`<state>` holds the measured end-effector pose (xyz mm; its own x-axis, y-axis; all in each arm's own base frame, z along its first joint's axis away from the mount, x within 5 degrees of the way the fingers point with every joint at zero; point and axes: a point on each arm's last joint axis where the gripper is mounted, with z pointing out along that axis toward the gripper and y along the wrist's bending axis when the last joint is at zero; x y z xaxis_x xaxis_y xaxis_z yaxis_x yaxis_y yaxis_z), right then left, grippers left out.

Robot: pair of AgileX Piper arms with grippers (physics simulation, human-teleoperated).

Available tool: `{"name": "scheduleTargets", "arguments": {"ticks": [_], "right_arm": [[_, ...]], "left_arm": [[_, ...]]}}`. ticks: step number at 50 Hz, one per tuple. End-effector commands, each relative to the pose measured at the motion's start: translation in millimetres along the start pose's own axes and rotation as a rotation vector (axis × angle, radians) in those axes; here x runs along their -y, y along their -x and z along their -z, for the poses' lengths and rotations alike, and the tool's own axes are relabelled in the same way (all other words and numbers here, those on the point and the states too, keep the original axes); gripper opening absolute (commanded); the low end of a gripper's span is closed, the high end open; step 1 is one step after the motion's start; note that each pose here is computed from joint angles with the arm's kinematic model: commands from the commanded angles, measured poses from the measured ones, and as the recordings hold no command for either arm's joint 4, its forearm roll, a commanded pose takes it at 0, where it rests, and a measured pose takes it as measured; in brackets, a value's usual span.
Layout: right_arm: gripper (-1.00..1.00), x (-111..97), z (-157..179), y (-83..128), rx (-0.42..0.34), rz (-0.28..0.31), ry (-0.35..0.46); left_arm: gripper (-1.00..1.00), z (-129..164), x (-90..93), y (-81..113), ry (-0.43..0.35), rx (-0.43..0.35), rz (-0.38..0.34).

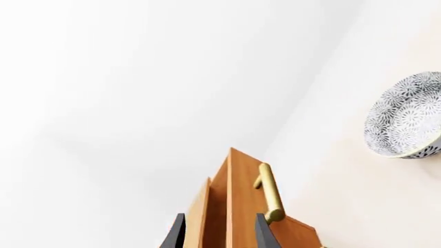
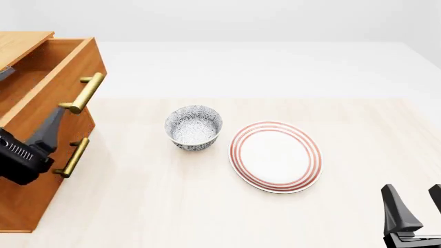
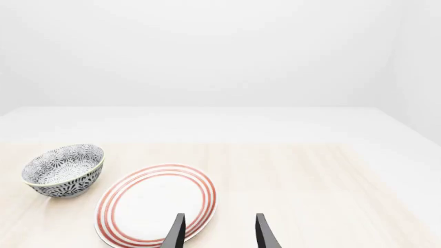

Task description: Open the top drawer of the cabinet.

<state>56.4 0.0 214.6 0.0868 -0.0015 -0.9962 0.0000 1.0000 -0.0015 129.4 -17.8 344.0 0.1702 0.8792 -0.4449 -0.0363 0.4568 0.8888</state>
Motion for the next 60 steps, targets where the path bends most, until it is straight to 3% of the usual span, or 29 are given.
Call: {"name": "scheduleTargets", "arguments": {"ticks": [1, 6, 10, 15, 21, 23, 25, 27, 28, 29, 34, 37, 39, 42, 46, 48, 52, 60], "right_arm": [[1.0, 0, 0, 0, 0.0, 0.0, 0.0], [1.0, 0, 0, 0, 0.0, 0.0, 0.0], [1.0, 0, 0, 0, 0.0, 0.0, 0.0], [1.0, 0, 0, 0, 0.0, 0.0, 0.0], [1.0, 0, 0, 0, 0.0, 0.0, 0.0], [1.0, 0, 0, 0, 0.0, 0.0, 0.0], [1.0, 0, 0, 0, 0.0, 0.0, 0.0], [1.0, 0, 0, 0, 0.0, 0.0, 0.0], [1.0, 0, 0, 0, 0.0, 0.0, 0.0], [1.0, 0, 0, 0, 0.0, 0.0, 0.0], [1.0, 0, 0, 0, 0.0, 0.0, 0.0], [1.0, 0, 0, 0, 0.0, 0.0, 0.0], [1.0, 0, 0, 0, 0.0, 0.0, 0.0], [1.0, 0, 0, 0, 0.0, 0.0, -0.001], [1.0, 0, 0, 0, 0.0, 0.0, 0.0], [1.0, 0, 0, 0, 0.0, 0.0, 0.0], [1.0, 0, 0, 0, 0.0, 0.0, 0.0], [1.0, 0, 0, 0, 0.0, 0.0, 0.0]], "left_arm": [[1.0, 14, -20.1, 5.6, 0.037, -0.018, 0.19], [1.0, 15, -32.9, 6.6, 0.062, -0.051, 0.286], [1.0, 4, -33.5, 6.9, 0.034, -0.065, 0.341], [1.0, -3, -46.9, 13.0, 0.016, -0.082, 0.455], [1.0, -13, -53.0, 12.3, 0.001, -0.123, 0.504], [1.0, -13, -54.9, 5.1, 0.015, -0.181, 0.501], [1.0, -17, -59.8, 14.6, -0.005, -0.138, 0.554], [1.0, -17, -60.2, 11.6, -0.002, -0.161, 0.539], [1.0, -19, -65.0, 9.6, 0.005, -0.193, 0.565], [1.0, -24, -65.3, 15.6, -0.017, -0.161, 0.585], [1.0, -34, -72.8, 17.5, -0.038, -0.196, 0.666], [1.0, -35, -75.4, 14.0, -0.031, -0.228, 0.67], [1.0, -42, -79.5, 15.3, -0.043, -0.248, 0.727], [1.0, -41, -83.1, 14.9, -0.038, -0.261, 0.718], [1.0, -43, -89.2, 17.2, -0.046, -0.282, 0.758], [1.0, -50, -89.7, 19.5, -0.071, -0.294, 0.803], [1.0, -52, -91.3, 16.5, -0.08, -0.334, 0.808], [1.0, -65, -89.6, 11.0, -0.123, -0.428, 0.886]]}}
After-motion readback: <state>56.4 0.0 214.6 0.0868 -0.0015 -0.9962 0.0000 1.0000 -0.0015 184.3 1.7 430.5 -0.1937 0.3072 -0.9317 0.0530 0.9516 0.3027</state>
